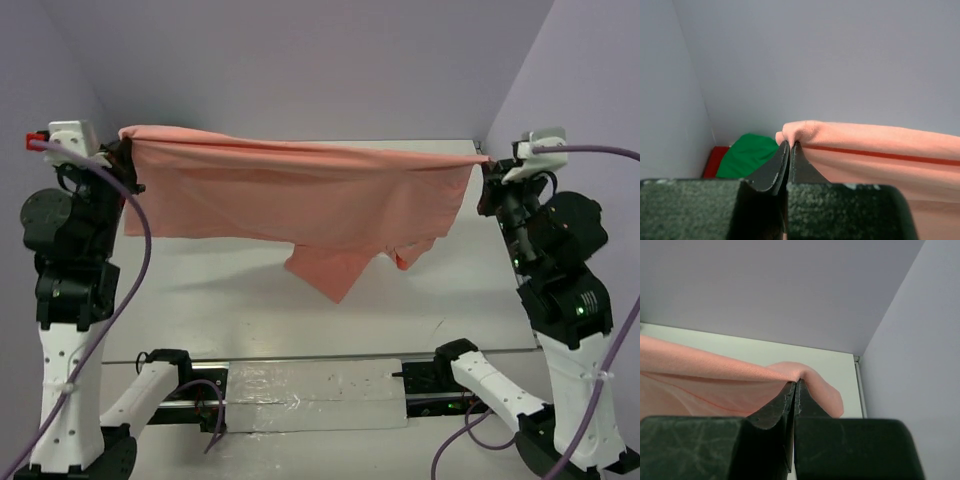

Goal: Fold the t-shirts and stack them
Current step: Flatten the tshirt out

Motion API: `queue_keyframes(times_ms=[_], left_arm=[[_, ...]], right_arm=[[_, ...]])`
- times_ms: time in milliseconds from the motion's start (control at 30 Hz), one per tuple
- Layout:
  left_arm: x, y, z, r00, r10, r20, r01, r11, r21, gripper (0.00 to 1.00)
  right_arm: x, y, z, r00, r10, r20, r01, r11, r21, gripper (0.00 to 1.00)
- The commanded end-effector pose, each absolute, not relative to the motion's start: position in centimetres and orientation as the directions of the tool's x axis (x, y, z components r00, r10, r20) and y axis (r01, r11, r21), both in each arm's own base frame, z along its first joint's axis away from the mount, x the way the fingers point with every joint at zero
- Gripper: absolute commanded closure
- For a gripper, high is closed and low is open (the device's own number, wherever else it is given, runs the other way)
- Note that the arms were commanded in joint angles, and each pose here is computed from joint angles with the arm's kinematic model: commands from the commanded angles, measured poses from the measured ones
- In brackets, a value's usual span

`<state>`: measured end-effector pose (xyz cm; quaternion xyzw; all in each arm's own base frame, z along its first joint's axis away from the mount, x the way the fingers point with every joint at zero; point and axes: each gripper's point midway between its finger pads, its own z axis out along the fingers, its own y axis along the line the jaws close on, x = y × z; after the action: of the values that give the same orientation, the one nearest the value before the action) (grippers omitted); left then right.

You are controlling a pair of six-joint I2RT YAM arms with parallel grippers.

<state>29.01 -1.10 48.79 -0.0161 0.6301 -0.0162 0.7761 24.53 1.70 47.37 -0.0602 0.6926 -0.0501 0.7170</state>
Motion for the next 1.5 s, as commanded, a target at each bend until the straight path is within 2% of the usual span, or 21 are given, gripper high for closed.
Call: queue_keyframes(times_ms=[0,367,467,567,633,667,733,767,800,833,900,933,967,1000,1033,1100,1133,1233,1467], left_arm=[[24.6,-0.1,52.5,0.299,-0.082,-0.951,-0.02,0.996,-0.092,1.0],[17.6,-0.4,55.2,0.368,-0.108,-0.924,0.04,0.994,-0.1,1.0],[17.4,-0.7,56.0,0.383,-0.118,-0.916,0.057,0.993,-0.104,1.0],[19.4,-0.9,56.7,0.395,-0.11,-0.912,0.059,0.994,-0.094,1.0],[22.3,-1.2,56.4,0.374,-0.098,-0.922,0.061,0.995,-0.081,1.0],[24.7,-1.4,56.5,0.371,-0.093,-0.924,0.058,0.995,-0.077,1.0],[27.2,-1.6,56.7,0.372,-0.084,-0.925,0.057,0.996,-0.067,1.0],[30.3,-1.9,56.1,0.354,-0.078,-0.932,0.054,0.997,-0.062,1.0],[31.8,-2.0,56.0,0.351,-0.072,-0.934,0.055,0.997,-0.056,1.0],[35.1,-2.2,55.5,0.347,-0.061,-0.936,0.044,0.998,-0.049,1.0],[38.5,-2.5,54.3,0.329,-0.042,-0.943,0.032,0.999,-0.033,1.0],[40.0,-2.5,54.4,0.338,-0.035,-0.94,0.02,0.999,-0.031,1.0],[43.5,-2.8,51.8,0.285,-0.025,-0.958,0.016,1.0,-0.021,1.0],[44.9,-3.0,51.6,0.299,-0.022,-0.954,0.014,1.0,-0.019,1.0],[47.8,-3.3,48.9,0.253,-0.013,-0.967,0.01,1.0,-0.011,1.0],[50.2,-3.6,47.2,0.246,0.025,-0.969,0.002,1.0,0.027,1.0],[51.5,-3.6,46.0,0.23,0.037,-0.972,-0.004,0.999,0.037,1.0],[55.4,-3.9,39.8,0.152,0.059,-0.987,-0.009,0.998,0.059,1.0],[58.3,-3.3,31.6,0.083,0.077,-0.994,-0.05,0.996,0.073,1.0]], right_arm=[[20.9,0.8,49.8,0.107,-0.097,-0.99,-0.008,0.995,-0.098,1.0],[14.9,-0.7,50.8,0.188,-0.026,-0.982,-0.01,1.0,-0.029,1.0],[15.6,-0.9,51.7,0.213,-0.03,-0.977,0.01,1.0,-0.028,1.0],[19.8,-0.3,52.3,0.171,-0.068,-0.983,0.04,0.997,-0.062,1.0],[22.1,0.0,53.3,0.178,-0.094,-0.98,0.064,0.994,-0.084,1.0],[25.2,0.8,52.5,0.125,-0.123,-0.985,0.064,0.991,-0.115,1.0],[28.0,1.5,53.5,0.125,-0.128,-0.984,0.068,0.99,-0.121,1.0],[31.8,2.5,52.0,0.059,-0.155,-0.986,0.063,0.987,-0.151,1.0],[33.0,2.8,53.3,0.082,-0.151,-0.985,0.069,0.987,-0.145,1.0],[37.2,3.8,50.9,0.004,-0.176,-0.984,0.069,0.982,-0.175,1.0],[40.7,4.5,49.9,-0.028,-0.195,-0.98,0.072,0.978,-0.196,1.0],[43.9,5.0,48.8,-0.063,-0.196,-0.979,0.084,0.976,-0.201,1.0],[45.4,5.3,48.3,-0.076,-0.201,-0.977,0.08,0.975,-0.206,1.0],[46.5,5.5,49.2,-0.059,-0.197,-0.979,0.086,0.976,-0.202,1.0],[49.6,6.1,46.3,-0.12,-0.21,-0.97,0.08,0.972,-0.22,1.0],[51.6,6.6,46.1,-0.121,-0.218,-0.969,0.076,0.971,-0.228,1.0],[53.9,7.1,43.4,-0.167,-0.23,-0.959,0.069,0.967,-0.244,1.0],[57.0,7.8,39.9,-0.209,-0.252,-0.945,0.063,0.961,-0.27,1.0],[61.0,7.9,32.1,-0.297,-0.298,-0.907,0.077,0.939,-0.334,1.0]])
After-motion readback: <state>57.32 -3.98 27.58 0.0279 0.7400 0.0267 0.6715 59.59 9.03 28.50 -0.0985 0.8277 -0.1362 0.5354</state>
